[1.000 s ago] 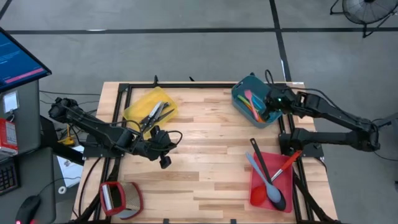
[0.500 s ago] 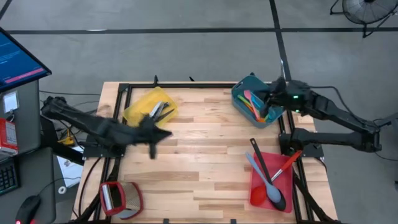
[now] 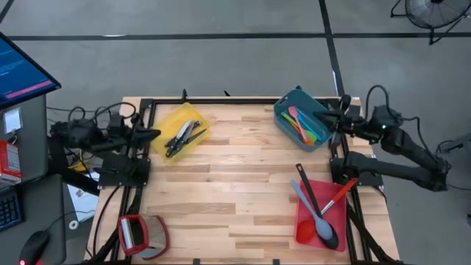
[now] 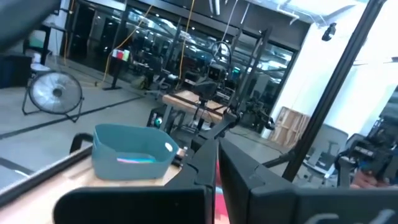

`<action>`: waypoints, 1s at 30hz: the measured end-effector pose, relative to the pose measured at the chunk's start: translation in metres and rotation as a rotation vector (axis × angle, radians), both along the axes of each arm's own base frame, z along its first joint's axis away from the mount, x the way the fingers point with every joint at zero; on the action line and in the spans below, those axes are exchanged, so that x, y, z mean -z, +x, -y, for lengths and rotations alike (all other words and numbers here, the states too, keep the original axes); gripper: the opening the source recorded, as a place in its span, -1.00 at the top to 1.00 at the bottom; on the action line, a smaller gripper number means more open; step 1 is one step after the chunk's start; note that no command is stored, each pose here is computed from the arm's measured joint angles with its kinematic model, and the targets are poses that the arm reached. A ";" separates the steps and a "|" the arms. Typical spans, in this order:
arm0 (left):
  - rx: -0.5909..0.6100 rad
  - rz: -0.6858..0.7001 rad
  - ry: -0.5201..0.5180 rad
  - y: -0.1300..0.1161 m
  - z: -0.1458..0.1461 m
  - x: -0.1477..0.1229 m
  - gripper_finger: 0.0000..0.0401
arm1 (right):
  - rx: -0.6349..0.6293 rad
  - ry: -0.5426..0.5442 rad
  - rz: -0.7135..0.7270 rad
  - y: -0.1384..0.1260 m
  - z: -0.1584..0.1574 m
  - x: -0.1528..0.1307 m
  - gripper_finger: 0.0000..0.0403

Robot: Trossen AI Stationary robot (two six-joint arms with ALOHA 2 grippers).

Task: Pick & Place Kitchen Items
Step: Return to Home Position

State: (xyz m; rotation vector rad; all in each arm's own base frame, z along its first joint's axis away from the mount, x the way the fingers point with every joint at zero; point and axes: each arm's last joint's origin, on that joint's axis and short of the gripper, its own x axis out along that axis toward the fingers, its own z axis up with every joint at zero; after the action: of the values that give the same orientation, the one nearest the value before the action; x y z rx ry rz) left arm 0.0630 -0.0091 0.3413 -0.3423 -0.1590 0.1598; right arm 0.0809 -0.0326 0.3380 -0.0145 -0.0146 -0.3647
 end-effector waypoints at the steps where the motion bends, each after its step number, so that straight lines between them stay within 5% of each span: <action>1: 0.002 0.001 -0.011 -0.001 0.000 0.007 0.99 | 0.000 0.016 0.010 -0.002 -0.001 0.009 1.00; 16: 0.047 0.035 -0.145 0.008 0.004 0.095 0.99 | -0.002 0.261 0.125 -0.001 0.000 0.127 1.00; 30: 0.073 -0.038 -0.167 0.023 0.011 0.149 0.99 | -0.118 0.361 0.121 0.012 -0.002 0.170 1.00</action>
State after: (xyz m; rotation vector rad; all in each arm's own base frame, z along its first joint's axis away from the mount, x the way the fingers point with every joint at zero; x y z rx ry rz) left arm 0.0860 -0.0200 0.1924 -0.5104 -0.0953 0.1074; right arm 0.0933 -0.0310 0.1680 0.3642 -0.0691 -0.2455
